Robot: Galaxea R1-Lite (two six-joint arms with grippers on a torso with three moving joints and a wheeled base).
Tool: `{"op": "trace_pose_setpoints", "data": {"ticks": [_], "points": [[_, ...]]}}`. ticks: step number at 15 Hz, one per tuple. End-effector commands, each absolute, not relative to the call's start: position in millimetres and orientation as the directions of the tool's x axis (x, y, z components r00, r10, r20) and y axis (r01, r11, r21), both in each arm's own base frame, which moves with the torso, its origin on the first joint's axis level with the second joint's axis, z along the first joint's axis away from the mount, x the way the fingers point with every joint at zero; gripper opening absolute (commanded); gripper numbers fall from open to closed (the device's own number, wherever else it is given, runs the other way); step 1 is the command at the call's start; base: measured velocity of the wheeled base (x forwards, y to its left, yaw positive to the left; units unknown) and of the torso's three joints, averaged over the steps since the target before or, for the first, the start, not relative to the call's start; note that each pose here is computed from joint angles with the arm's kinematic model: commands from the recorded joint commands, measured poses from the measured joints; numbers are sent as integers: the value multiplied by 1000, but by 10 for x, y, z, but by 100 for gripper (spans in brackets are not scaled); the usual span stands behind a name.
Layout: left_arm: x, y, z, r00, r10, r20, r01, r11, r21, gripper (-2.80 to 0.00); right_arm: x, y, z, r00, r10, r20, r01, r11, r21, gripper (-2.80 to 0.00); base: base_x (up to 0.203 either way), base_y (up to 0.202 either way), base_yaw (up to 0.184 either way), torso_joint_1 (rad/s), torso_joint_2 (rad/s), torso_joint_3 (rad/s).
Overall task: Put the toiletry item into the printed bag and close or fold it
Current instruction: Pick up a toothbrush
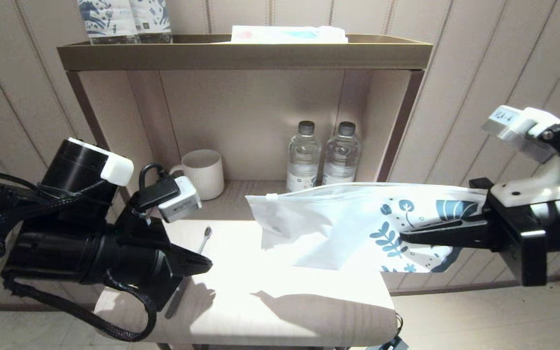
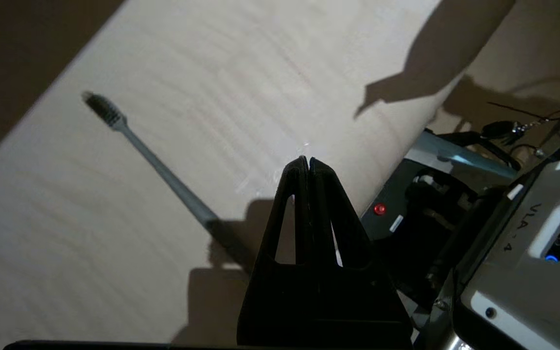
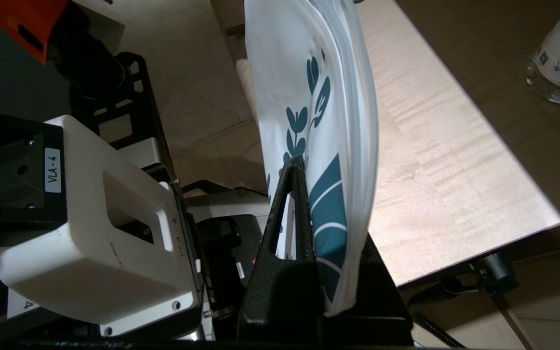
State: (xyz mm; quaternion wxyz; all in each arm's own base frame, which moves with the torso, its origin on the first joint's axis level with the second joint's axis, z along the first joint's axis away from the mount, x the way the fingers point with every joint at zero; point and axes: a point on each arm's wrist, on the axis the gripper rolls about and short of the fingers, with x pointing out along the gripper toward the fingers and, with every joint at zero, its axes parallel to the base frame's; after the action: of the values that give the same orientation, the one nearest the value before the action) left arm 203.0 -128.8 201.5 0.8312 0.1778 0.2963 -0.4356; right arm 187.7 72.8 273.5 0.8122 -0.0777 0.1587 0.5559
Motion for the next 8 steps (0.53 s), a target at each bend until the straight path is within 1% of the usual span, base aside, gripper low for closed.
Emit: {"op": "trace_pose_setpoints", "data": {"ticks": [1,3,5,6,8], "points": [[1982,-1239,2032,500,-561,-660,785,615,71,-280,1848,719,2731,329,880,-342,-929,366,51,-280,0,0,0,0,0,0],[1953,-1187,1995,553,-438,-709,709,694,125,-280,1824,719,2737,325,883,-339,-930,363,53,-280,0,0,0,0,0,0],[1896,-1141,1992,549,-356,-756,670,729,144,-280,1773,717,2775,325,887,-329,-929,364,62,-280,0,0,0,0,0,0],[1872,-1135,2008,545,-314,-778,656,737,162,0,1747,710,2790,329,887,-324,-928,367,62,-280,0,0,0,0,0,0],[1898,-1161,2085,539,-280,-794,623,767,152,0,1731,699,2800,333,886,-322,-926,371,63,-280,0,0,0,0,0,0]]}}
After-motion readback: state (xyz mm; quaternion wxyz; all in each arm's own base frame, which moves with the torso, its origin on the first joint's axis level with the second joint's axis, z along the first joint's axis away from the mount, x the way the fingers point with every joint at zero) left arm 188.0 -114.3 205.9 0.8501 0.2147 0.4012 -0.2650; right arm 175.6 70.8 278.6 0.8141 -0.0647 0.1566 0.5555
